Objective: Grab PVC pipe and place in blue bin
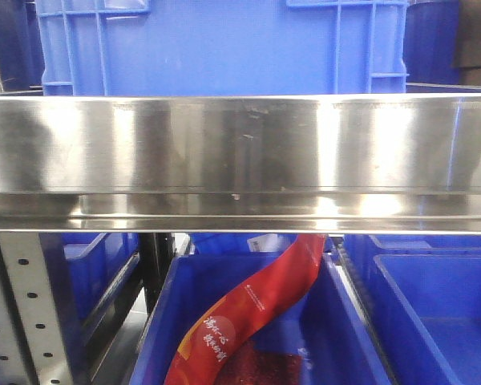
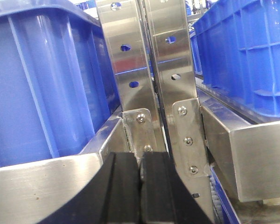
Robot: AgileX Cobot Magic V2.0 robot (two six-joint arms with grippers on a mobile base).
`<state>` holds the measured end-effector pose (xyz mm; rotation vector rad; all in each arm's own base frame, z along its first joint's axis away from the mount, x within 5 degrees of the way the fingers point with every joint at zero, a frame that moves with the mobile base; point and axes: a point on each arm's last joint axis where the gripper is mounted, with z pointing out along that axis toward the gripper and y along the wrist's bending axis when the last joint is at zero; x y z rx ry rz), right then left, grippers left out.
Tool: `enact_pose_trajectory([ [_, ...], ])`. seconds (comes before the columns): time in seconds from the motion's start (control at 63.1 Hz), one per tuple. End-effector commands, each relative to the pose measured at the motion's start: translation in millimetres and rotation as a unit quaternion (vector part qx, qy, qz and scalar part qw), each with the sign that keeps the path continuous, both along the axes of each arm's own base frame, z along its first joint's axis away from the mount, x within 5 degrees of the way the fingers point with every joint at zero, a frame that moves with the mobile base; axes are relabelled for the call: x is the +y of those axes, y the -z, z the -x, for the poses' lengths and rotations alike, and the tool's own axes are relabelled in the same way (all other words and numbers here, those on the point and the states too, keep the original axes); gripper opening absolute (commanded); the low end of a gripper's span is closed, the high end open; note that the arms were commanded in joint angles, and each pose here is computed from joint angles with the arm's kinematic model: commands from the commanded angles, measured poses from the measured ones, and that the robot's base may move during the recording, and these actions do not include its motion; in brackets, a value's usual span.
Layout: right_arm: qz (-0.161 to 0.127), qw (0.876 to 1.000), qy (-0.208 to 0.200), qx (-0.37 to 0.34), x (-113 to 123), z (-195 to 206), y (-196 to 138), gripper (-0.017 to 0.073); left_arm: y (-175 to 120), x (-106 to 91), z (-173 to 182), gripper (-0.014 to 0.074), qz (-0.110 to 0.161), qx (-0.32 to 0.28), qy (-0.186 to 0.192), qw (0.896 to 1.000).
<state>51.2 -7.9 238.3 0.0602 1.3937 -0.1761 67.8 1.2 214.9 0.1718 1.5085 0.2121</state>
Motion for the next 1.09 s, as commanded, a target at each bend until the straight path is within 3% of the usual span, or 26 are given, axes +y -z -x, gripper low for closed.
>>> enact_pose_trajectory([
  [0.0, -0.001, 1.0, 0.0, 0.018, 0.1, -1.0, 6.4, -0.0162, -1.1, -0.5, 0.4, -0.0111, 0.003, -0.01, 0.004, 1.0],
  [0.143, 0.049, 0.998, 0.005, 0.049, 0.4, -1.6, 10.6, -0.0162, -1.1, -0.5, 0.4, -0.0111, 0.003, -0.01, 0.004, 1.0],
  [0.57, 0.05, 0.998, 0.005, 0.048, 0.4, -1.6, 10.5, -0.0162, -1.1, -0.5, 0.4, -0.0111, 0.003, -0.01, 0.004, 1.0],
  [0.76, 0.047, 0.997, 0.004, 0.055, 0.5, -1.7, 11.8, -0.0162, -1.1, -0.5, 0.4, -0.0111, 0.003, -0.01, 0.004, 1.0],
  [0.887, 0.014, 0.998, -0.005, 0.065, 1.3, -2.0, 14.5, -0.0162, -1.1, -0.5, 0.4, -0.0111, 0.003, -0.01, 0.004, 1.0],
  [1.077, -0.004, 0.998, -0.008, 0.064, 1.4, -2.0, 14.8, -0.0162, -1.1, -0.5, 0.4, -0.0111, 0.003, -0.01, 0.004, 1.0],
])
